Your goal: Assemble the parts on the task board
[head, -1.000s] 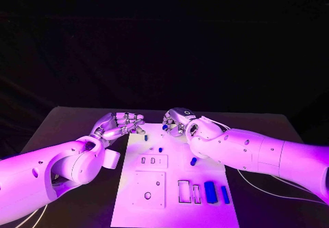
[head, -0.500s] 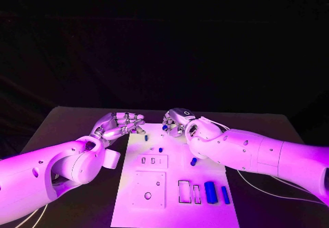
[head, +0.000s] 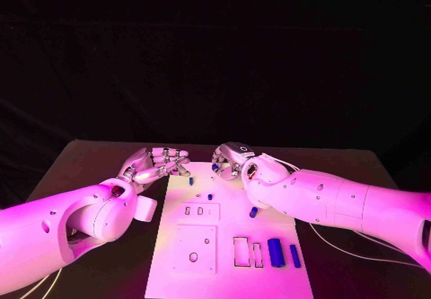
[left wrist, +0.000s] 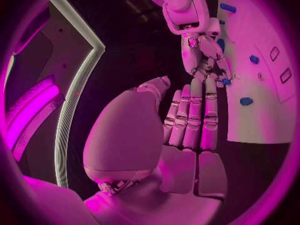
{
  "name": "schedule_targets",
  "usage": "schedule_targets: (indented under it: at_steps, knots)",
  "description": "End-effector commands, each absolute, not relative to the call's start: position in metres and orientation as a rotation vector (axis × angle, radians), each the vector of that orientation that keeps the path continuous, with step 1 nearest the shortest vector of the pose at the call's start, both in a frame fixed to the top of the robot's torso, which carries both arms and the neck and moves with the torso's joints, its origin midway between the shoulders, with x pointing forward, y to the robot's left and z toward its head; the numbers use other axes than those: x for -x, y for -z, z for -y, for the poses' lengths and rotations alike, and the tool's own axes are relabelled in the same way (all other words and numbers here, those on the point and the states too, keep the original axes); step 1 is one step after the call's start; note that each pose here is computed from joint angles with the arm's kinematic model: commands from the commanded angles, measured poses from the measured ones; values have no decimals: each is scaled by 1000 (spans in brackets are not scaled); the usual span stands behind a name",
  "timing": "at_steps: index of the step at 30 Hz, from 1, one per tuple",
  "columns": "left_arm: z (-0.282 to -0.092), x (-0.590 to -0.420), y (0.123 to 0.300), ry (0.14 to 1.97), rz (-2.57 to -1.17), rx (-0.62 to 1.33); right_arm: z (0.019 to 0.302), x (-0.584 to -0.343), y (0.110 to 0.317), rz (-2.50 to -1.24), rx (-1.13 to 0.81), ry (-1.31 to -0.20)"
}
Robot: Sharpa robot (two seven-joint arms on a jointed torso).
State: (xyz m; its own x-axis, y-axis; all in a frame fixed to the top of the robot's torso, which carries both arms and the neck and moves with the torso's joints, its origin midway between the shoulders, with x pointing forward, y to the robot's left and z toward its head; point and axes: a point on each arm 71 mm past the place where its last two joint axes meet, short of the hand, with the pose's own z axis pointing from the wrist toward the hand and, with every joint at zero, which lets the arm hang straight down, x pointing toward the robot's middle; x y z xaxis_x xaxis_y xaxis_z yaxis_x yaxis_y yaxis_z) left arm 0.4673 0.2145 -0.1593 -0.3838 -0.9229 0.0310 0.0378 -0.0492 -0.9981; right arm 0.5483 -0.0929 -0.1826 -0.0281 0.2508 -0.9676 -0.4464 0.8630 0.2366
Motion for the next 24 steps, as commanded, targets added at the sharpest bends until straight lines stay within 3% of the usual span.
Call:
schedule_targets:
  at_steps: [1, 24]
  knots:
    - [-212, -467, 157, 1569, -1441, 978, 91, -548, 183, -1506, 175, -569]
    - [-213, -467, 157, 1567, -1442, 980, 100, -549, 184, -1520, 162, -551]
